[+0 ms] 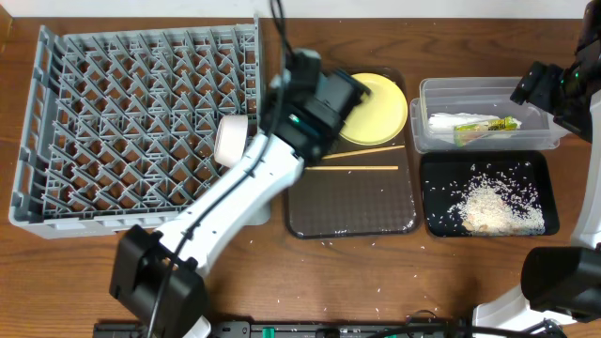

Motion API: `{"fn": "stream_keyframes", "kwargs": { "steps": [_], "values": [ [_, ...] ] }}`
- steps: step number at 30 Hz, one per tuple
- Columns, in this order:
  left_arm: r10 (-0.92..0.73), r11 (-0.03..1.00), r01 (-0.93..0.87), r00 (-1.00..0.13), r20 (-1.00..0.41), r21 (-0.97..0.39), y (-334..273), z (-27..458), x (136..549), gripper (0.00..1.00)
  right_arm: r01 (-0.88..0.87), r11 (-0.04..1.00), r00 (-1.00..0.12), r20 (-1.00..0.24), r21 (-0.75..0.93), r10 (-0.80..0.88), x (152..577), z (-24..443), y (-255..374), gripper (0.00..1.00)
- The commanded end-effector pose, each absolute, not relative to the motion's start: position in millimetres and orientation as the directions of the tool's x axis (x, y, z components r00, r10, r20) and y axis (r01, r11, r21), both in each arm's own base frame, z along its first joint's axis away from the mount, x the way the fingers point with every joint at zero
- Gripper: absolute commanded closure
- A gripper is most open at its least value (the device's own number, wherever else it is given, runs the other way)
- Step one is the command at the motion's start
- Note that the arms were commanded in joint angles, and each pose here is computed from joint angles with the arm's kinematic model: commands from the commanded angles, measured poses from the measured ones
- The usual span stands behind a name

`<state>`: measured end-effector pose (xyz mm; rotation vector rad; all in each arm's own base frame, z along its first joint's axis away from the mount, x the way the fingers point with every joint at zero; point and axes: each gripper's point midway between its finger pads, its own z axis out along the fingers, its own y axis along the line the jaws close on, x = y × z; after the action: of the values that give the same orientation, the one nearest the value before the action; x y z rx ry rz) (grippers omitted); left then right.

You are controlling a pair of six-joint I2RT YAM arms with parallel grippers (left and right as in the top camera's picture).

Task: Sort waste into correct bins and load items into the dishwasher
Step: 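Carry the blue bowl with the left gripper into the dish rack, release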

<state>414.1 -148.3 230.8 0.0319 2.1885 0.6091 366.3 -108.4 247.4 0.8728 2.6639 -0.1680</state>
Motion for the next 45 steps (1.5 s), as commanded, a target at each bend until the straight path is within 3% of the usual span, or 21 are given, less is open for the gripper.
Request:
{"fn": "stream_keyframes", "kwargs": {
  "steps": [1,4,9,17,25,45],
  "values": [
    [0.254,0.823,-0.281,-0.595,-0.762,0.493,-108,287,440,0.93,0.606,0.795,-0.749,-0.345,-0.01,0.567,366,246,-109,0.01],
    [0.253,0.802,-0.335,-0.56,-0.789,0.495,-80,311,461,0.93,0.606,0.795,-0.749,-0.345,-0.01,0.567,366,246,-109,0.01],
    [0.278,0.743,-0.372,-0.586,-0.762,0.557,-47,306,482,0.93,0.606,0.795,-0.749,-0.345,-0.01,0.567,366,246,-109,0.01],
    [0.291,0.528,-0.452,-0.699,-0.653,0.719,1,250,514,0.93,0.606,0.795,-0.748,-0.345,-0.01,0.567,366,246,-109,0.01],
    [0.314,0.433,-0.441,-0.743,-0.59,0.786,1,203,535,0.92,0.606,0.795,-0.749,-0.345,-0.01,0.567,366,246,-109,0.01],
    [0.309,0.425,-0.436,-0.754,-0.58,0.793,13,190,542,0.93,0.606,0.795,-0.749,-0.345,-0.01,0.567,366,246,-109,0.01]
  ]
}}
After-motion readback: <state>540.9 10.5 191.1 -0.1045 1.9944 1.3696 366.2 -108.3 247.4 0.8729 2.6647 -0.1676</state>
